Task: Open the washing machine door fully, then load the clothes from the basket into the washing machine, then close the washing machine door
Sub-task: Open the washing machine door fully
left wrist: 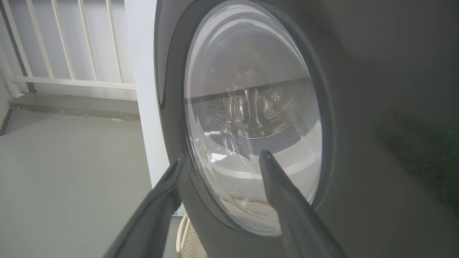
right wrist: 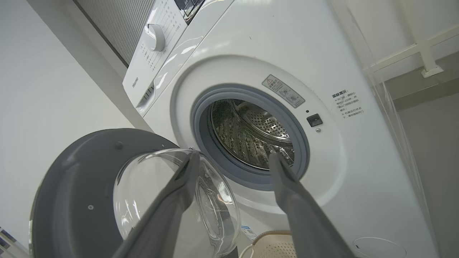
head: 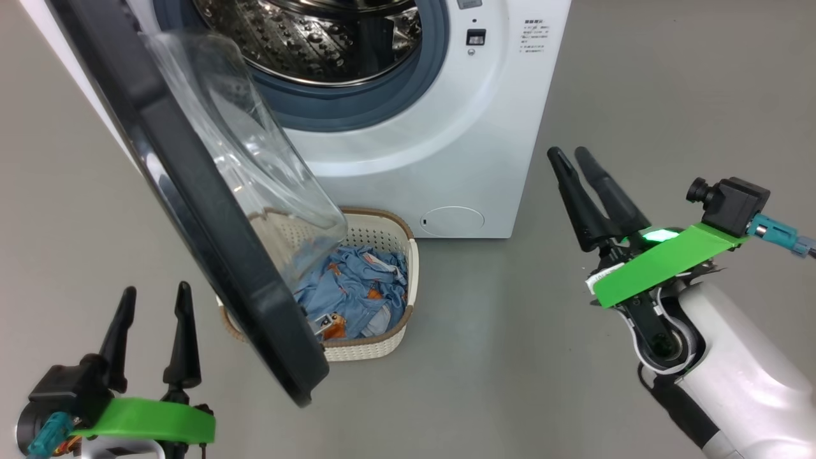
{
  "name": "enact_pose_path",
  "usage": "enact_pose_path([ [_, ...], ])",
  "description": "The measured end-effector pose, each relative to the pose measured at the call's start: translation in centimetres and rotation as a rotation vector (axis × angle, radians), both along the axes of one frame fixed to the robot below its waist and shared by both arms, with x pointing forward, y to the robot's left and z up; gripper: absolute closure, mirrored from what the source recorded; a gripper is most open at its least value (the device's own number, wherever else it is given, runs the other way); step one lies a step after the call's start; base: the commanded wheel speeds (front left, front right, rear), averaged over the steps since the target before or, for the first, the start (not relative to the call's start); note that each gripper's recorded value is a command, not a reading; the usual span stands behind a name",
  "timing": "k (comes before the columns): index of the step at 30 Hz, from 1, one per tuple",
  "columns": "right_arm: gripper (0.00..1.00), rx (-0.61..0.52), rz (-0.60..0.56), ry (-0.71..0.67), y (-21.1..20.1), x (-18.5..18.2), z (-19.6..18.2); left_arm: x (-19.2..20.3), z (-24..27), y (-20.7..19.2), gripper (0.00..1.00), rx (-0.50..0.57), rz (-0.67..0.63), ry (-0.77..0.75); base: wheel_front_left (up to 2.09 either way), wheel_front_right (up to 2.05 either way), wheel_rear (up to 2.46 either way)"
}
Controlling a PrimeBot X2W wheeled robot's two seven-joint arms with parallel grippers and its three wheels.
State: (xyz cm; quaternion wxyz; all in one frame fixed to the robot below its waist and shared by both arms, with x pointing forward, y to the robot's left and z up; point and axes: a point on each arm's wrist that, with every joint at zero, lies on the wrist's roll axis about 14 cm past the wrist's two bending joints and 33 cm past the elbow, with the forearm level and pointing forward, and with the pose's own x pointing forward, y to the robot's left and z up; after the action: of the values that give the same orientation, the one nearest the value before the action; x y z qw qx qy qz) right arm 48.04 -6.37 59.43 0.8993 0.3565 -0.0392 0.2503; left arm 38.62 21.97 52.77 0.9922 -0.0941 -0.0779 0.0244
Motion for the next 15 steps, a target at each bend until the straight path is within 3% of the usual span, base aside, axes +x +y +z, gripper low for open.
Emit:
enact_pose_path([
  [9,0.00,-0.175,-0.183,-0.147,-4.7,0.9,1.8,0.3,0.2,-0.5,0.00,0.002,-0.012,-0.006,0.00,0.00,0.00],
  [15,0.00,-0.276,-0.263,-0.161,-6.7,-0.9,0.0,0.4,0.4,-0.7,0.00,0.001,-0.018,-0.015,0.00,0.00,0.00],
])
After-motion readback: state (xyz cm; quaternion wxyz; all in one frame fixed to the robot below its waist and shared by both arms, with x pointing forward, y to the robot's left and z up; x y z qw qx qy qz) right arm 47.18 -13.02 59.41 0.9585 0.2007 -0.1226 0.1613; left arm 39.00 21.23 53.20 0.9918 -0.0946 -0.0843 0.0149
